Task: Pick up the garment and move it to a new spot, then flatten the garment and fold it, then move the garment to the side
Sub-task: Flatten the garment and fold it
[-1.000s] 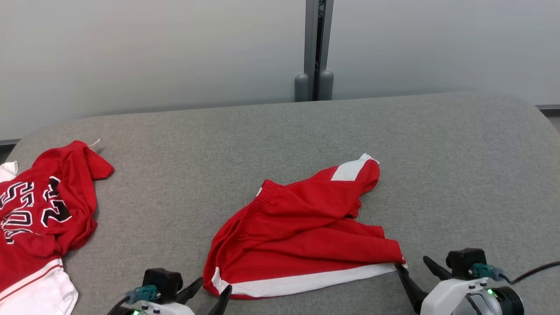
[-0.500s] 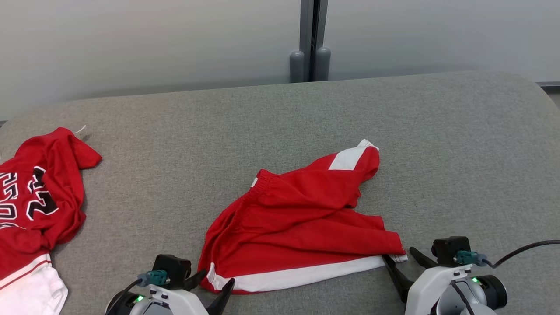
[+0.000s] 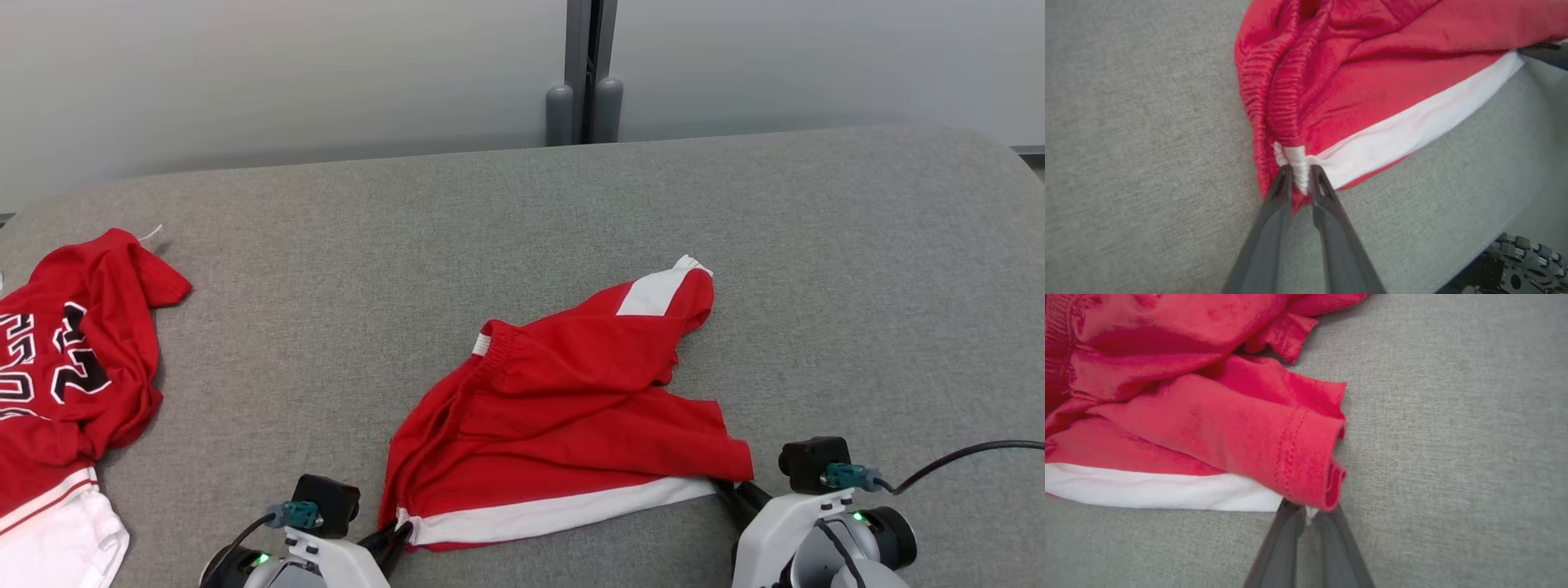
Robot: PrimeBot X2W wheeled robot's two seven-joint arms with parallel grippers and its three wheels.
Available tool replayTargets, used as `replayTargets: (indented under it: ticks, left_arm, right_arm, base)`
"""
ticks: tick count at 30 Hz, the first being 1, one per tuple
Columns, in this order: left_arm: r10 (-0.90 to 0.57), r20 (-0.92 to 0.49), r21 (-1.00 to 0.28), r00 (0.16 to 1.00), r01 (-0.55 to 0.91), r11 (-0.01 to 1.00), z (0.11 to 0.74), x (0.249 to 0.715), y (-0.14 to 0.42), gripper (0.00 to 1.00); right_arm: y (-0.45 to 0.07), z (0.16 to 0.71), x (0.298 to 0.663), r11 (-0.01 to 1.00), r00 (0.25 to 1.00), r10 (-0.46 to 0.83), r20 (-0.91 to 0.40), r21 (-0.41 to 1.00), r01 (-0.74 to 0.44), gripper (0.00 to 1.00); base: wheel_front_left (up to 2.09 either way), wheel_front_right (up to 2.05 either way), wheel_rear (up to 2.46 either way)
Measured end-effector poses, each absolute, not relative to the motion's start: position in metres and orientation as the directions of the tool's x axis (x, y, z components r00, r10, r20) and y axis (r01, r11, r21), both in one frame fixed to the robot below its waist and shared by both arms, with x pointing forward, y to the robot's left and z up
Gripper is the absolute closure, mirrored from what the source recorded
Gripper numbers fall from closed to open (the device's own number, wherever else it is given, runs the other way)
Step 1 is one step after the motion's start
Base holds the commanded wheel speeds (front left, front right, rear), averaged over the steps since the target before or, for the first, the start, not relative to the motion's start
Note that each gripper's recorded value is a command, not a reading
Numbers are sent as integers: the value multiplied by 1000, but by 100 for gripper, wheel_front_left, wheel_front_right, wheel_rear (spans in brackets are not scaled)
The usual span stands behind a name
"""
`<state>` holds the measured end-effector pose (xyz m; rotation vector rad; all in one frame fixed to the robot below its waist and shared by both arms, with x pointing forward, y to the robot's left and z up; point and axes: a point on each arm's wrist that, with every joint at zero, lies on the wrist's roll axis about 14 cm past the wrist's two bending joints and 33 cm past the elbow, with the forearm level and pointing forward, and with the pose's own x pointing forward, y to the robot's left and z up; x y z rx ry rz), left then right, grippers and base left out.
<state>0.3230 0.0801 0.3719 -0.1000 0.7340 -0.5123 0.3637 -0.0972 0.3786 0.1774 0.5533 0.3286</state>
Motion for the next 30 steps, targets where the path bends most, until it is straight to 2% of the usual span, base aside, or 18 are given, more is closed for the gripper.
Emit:
replayTargets:
  ticks: [5, 11, 17, 25, 30]
  left_arm:
    - [-496, -544, -280, 676, 411, 867, 392, 331, 80, 100]
    - [-551, -375, -313, 746, 457, 832, 447, 352, 75, 100]
    - [-574, -216, -280, 790, 513, 811, 503, 395, 81, 100]
    - [-617, -124, -192, 777, 592, 783, 556, 478, 79, 100]
    - [-623, -68, -121, 780, 613, 781, 582, 543, 77, 100]
  right_arm:
    - [-99, 402, 372, 925, 845, 358, -397, 276, -262, 100]
    - [-105, 444, 380, 896, 897, 354, -265, 370, -245, 100]
    - [-114, 471, 398, 874, 921, 336, -198, 429, -227, 100]
    - [-111, 555, 478, 841, 930, 367, 17, 421, -340, 100]
    - [-102, 599, 537, 838, 910, 394, 129, 356, -413, 100]
  base:
    - [0, 0, 0]
    - [0, 0, 0]
    - [0, 0, 0]
    - [0, 0, 0]
    - [0, 0, 0]
